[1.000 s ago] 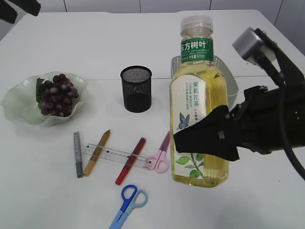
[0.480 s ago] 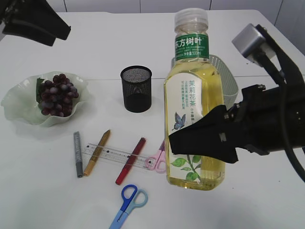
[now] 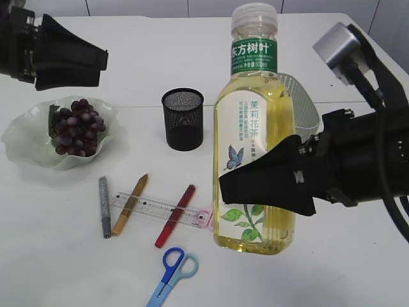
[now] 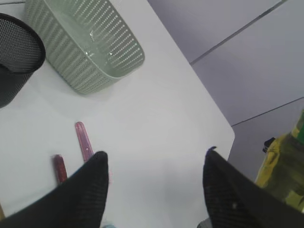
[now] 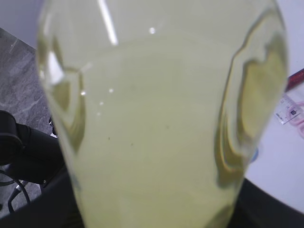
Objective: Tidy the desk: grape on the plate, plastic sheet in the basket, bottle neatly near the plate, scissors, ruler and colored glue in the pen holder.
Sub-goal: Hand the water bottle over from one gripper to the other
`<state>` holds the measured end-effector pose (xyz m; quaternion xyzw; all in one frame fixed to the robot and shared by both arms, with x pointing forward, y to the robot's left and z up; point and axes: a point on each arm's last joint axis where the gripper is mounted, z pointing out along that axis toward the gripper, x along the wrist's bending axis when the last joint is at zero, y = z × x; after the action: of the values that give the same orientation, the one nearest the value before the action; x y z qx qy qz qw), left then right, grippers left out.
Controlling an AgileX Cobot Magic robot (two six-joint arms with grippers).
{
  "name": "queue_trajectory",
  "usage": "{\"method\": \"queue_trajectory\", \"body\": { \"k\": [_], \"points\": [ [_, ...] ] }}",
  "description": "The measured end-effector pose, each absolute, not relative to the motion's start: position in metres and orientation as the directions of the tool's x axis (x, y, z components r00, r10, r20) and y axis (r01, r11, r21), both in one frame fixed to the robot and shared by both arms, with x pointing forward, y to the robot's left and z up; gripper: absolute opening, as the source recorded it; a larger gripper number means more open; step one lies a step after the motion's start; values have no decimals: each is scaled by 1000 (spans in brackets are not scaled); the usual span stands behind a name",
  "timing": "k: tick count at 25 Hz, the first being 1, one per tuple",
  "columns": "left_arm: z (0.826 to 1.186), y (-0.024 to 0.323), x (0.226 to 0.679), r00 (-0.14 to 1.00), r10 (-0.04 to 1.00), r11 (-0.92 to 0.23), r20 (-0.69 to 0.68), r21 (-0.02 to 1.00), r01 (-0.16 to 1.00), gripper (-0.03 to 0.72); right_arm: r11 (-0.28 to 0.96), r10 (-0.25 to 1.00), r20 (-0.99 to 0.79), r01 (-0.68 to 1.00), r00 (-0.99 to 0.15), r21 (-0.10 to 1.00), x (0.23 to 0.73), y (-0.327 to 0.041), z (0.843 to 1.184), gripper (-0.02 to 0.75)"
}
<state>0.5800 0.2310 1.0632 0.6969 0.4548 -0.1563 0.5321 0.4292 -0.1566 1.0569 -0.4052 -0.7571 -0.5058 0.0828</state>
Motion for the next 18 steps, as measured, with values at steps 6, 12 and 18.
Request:
{"method": "queue_trajectory", "body": {
  "k": [6, 12, 18],
  "points": [
    [1034, 223, 566, 550, 428, -14, -717, 603, 797, 463, 176, 522, 521, 684, -675, 708, 430, -156, 1056, 417],
    [1008, 218, 556, 583, 401, -30, -707, 626, 780, 463, 219, 486, 552, 706, -678, 674, 440, -148, 1038, 417],
    [1003, 209, 559, 578, 384, 3, -720, 627, 779, 459, 231, 414, 557, 676, -719, 700, 455, -137, 1030, 417]
  ]
}}
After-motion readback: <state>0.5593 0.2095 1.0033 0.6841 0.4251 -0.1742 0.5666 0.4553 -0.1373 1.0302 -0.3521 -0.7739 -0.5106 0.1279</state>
